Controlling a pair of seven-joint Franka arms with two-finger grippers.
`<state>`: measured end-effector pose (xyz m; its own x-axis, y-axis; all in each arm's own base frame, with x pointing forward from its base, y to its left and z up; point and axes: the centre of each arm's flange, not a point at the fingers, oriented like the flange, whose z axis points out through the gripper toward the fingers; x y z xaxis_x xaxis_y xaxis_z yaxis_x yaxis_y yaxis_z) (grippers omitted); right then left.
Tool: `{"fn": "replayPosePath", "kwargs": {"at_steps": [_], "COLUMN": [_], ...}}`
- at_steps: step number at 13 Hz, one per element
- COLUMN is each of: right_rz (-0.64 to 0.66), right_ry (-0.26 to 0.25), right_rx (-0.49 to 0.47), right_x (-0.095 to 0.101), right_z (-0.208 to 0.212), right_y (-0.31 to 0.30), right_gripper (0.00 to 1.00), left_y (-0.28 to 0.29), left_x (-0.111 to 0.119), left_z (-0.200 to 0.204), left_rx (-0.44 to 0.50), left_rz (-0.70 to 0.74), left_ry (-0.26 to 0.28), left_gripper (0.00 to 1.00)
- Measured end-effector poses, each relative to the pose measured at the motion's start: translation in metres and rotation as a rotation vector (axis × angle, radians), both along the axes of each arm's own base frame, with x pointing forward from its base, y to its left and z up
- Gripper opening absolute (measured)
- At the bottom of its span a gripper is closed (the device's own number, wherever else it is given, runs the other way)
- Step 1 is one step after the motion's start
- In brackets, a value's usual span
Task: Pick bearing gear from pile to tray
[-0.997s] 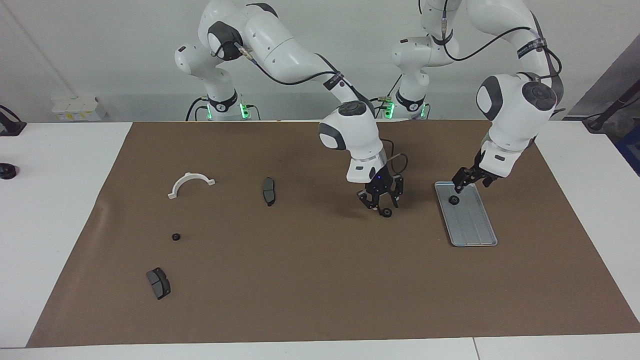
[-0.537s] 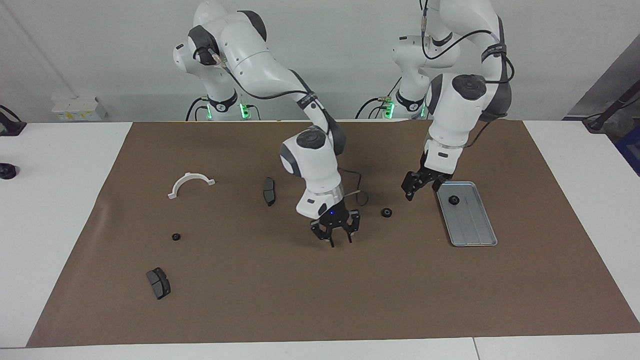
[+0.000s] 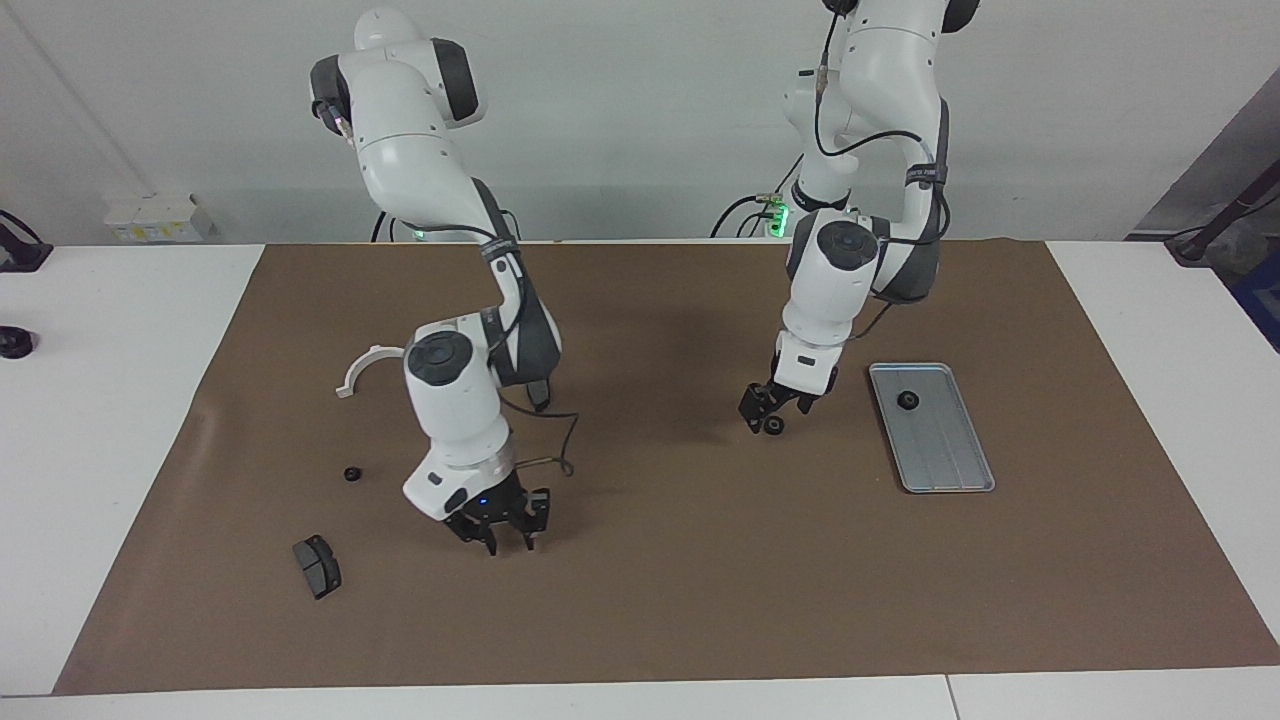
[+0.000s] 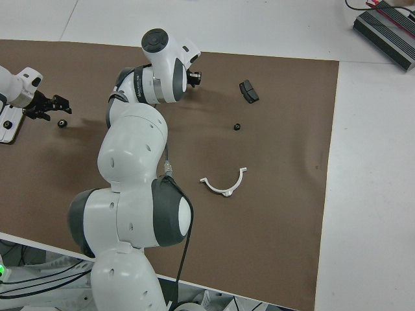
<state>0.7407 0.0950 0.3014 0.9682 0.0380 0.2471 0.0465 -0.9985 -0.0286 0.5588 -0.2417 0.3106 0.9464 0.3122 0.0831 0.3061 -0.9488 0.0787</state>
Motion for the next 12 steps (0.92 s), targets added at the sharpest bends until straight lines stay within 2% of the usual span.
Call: {"fn": "replayPosePath", "kwargs": {"at_steps": [3, 6, 8, 9, 12], "right_rz": [-0.033, -0.048, -0.048, -0.046, -0.016], "right_ry": [0.073, 0.155, 0.22, 0.249, 0.295], "right_rx": [-0.056, -0.072, -0.077, -0.087, -0.167], "right_x": [-0.001, -0.008, -0.016, -0.019, -0.025], "right_z": [-0.008, -0.012, -0.011, -0.011, -0.01], "right_y": [-0.071, -0.088, -0.088, -0.089, -0.094], "right_gripper": [0.53, 0.53, 0.53, 0.53, 0.52], "left_y": [0.002, 0.001, 0.001, 0.001, 0.004], "left_x": [-0.002, -0.009, -0.011, -0.011, -0.011], "left_z": [-0.012, -0.019, -0.02, -0.02, -0.014], "left_rx": [0.024, 0.033, 0.037, 0.037, 0.038], "left_rz": [-0.015, -0.023, -0.026, -0.026, -0.024], "left_ry": [0.012, 0.031, 0.036, 0.036, 0.031], "left_gripper": [1.0, 0.96, 0.73, 0.73, 0.34]}}
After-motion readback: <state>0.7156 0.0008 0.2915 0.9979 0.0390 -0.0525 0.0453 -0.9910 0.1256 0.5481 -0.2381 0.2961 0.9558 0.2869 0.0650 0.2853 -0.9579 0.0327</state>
